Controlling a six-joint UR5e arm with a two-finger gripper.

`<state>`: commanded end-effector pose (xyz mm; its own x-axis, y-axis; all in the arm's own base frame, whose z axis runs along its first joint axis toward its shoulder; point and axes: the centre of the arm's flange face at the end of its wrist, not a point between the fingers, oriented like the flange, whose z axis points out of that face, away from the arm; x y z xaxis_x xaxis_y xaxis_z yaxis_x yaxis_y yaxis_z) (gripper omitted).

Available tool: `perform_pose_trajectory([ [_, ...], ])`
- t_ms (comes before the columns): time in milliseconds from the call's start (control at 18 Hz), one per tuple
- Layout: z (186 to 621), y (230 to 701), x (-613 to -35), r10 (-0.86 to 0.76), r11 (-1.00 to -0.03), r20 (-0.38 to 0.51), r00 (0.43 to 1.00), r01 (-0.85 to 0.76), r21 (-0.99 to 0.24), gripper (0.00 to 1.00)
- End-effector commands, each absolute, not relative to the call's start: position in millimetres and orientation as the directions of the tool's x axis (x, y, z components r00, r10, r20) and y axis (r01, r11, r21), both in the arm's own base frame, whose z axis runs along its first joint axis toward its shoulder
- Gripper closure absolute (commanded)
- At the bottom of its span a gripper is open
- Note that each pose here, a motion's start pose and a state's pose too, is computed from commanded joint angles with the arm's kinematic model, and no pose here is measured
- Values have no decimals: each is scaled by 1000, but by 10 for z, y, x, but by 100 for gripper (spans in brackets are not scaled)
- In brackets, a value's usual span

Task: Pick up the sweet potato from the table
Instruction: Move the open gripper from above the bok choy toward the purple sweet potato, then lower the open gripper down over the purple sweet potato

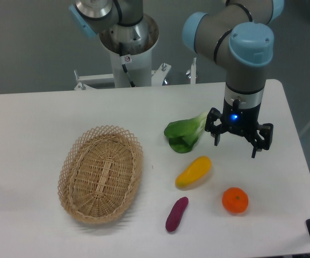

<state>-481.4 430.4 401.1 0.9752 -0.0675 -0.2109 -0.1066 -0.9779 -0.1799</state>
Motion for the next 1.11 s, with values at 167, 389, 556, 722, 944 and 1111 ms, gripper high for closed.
perform_pose_trajectory([
  [167,3979,4332,-4784,-68,-978,-204,977,-106,-179,0],
  [389,3965,4335,-4784,-63,-978,-198,978,-99,-181,0],
  [556,3881,4401,-4738,-44,-980,-176,983,-76,-183,0],
  [722,3755,4523,-4731,20,-980,-165,986,-14,-201,0],
  [944,3448,4854,-4674,100,-973,-135,986,68,-221,0],
  [1111,3180,5081,-4625,104,-973,-114,988,78,-215,0],
])
